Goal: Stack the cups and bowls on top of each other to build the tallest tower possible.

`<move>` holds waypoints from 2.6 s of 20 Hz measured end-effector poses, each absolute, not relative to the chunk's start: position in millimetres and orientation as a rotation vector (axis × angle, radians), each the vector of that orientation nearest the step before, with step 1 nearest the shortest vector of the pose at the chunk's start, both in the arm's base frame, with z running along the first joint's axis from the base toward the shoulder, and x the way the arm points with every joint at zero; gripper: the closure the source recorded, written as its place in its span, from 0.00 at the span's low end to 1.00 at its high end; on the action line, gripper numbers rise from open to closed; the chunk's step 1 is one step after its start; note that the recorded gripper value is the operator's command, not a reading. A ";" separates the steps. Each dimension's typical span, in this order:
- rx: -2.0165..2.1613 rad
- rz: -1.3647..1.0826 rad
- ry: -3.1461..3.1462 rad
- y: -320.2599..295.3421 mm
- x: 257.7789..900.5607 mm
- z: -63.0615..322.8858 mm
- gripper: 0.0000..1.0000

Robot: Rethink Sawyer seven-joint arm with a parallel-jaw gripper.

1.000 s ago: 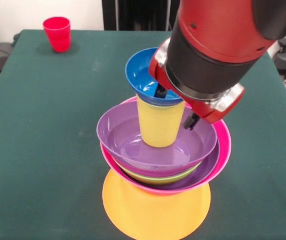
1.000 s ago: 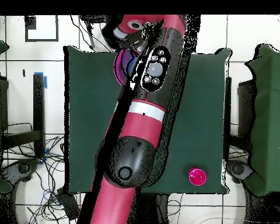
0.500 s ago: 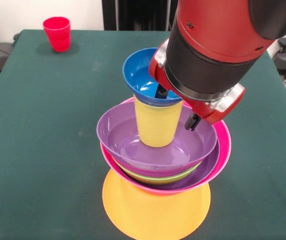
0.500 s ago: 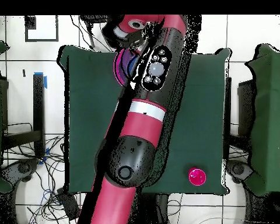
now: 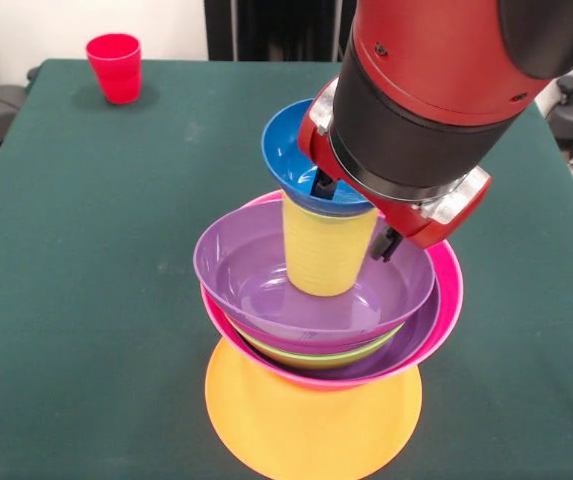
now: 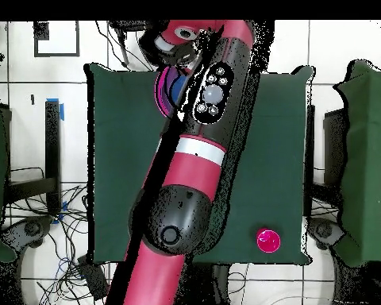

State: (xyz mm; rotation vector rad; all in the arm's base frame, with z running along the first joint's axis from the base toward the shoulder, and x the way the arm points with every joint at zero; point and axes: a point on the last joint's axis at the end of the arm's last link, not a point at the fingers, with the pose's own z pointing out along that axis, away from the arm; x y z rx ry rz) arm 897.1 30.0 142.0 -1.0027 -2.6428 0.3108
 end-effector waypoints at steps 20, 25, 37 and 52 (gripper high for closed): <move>-1.005 0.312 -2.646 29.8 897.8 145.2 0.00; -1.007 0.312 -2.651 29.6 898.6 148.9 0.00; -1.022 0.312 -2.680 28.1 903.3 174.5 0.00; -1.047 0.365 -2.714 32.7 895.4 211.6 0.00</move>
